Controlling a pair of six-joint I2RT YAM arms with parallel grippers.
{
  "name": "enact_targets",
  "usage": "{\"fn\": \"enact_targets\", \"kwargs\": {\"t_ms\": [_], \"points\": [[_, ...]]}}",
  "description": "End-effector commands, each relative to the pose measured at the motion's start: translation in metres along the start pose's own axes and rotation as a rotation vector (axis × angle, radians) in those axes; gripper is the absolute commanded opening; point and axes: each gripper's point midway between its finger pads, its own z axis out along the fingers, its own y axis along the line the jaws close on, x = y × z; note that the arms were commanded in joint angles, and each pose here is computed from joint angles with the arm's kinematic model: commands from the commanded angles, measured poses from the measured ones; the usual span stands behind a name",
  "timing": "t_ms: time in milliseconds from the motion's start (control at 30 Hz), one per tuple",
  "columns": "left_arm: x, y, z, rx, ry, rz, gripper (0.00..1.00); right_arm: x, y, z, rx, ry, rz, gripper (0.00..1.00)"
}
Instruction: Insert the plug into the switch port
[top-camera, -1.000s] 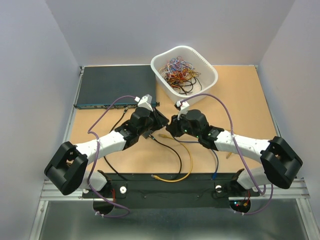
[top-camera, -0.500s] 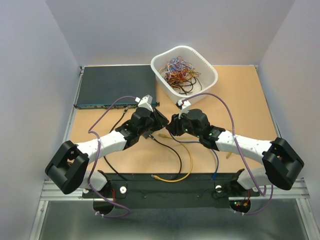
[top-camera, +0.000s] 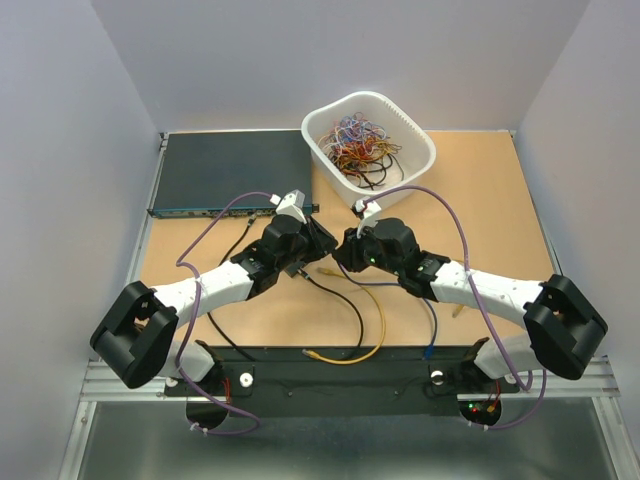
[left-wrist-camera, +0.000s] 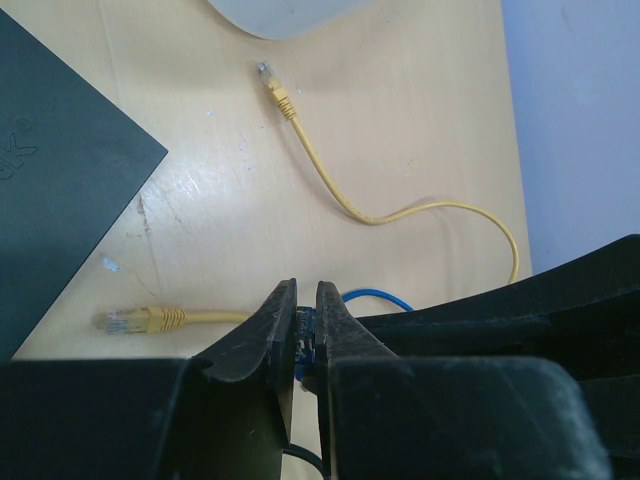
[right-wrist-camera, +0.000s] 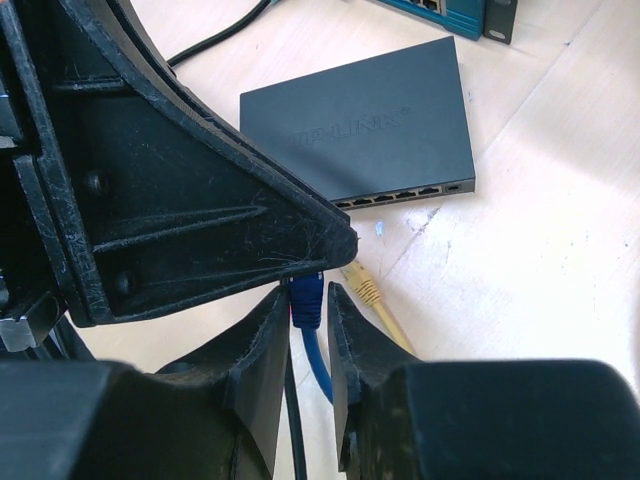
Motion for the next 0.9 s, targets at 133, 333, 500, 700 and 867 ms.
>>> {"fn": "enact_targets", "kwargs": {"t_ms": [133,333,500,700,867], "points": [[-0.011,-0.015,-0.002,0.044,-0.035,0.002,0.00,-0.004,0.007,0.006,-0.029,-0.025,0.011,0.27],[-0.011,-0.015,-0.003,0.045,-0.037,0.002,0.00,-0.003,0.005,0.004,-0.021,-0.036,0.014,0.27],[-0.010,-0.013,-0.002,0.039,-0.032,0.001,0.00,-0.007,0.004,0.001,-0.011,-0.053,0.014,0.22],[-0.009,-0.012,-0.001,0.034,-0.033,0.010,0.01,-0.009,0.002,-0.002,-0.003,-0.061,0.011,0.00],[-0.020,-0.001,0.005,0.003,-0.033,0.035,0.35,-0.004,-0.027,0.000,0.154,-0.048,0.016,0.00]]}}
